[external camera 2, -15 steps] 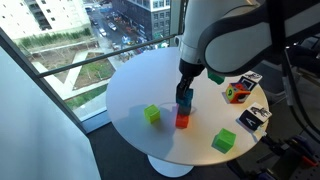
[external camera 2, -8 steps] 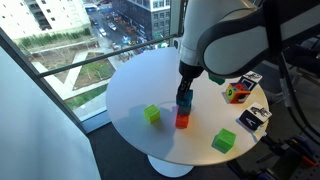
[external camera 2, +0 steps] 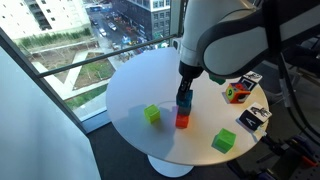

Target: Pick up the blue block and put it on the gray block

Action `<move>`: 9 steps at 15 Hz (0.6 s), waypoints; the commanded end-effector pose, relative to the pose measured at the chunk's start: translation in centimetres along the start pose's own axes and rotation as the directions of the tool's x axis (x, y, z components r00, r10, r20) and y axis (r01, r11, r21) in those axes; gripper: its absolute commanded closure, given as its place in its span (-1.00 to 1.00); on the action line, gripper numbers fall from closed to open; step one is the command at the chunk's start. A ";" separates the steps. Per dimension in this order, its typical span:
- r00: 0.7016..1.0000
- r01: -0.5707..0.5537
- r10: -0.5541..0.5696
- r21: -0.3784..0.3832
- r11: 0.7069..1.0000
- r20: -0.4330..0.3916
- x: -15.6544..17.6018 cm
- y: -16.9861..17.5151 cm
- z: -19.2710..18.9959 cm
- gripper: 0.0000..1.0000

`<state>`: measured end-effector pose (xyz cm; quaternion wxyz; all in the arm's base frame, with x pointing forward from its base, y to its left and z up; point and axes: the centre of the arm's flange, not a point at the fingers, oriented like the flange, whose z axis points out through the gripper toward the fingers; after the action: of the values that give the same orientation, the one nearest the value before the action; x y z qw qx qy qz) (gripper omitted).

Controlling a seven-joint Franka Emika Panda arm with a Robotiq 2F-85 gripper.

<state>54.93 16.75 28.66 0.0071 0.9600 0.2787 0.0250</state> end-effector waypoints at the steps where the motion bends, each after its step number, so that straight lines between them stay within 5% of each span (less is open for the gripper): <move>1: 1.000 0.028 -0.028 -0.002 1.000 -0.010 0.4 0.6 -0.2 0.41; 3: 1.000 0.029 -0.029 0.001 1.000 -0.011 0.3 0.7 -0.3 0.41; 4: 0.999 0.030 -0.030 0.001 1.000 -0.013 0.2 0.7 -0.3 -0.29; 5: 0.999 0.031 -0.031 0.002 1.000 -0.014 0.2 0.7 -0.4 -0.60; 9: 0.999 0.034 -0.034 0.000 0.999 -0.018 0.1 0.9 -0.5 -1.00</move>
<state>55.03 16.48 28.66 0.0071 0.9575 0.2871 0.0260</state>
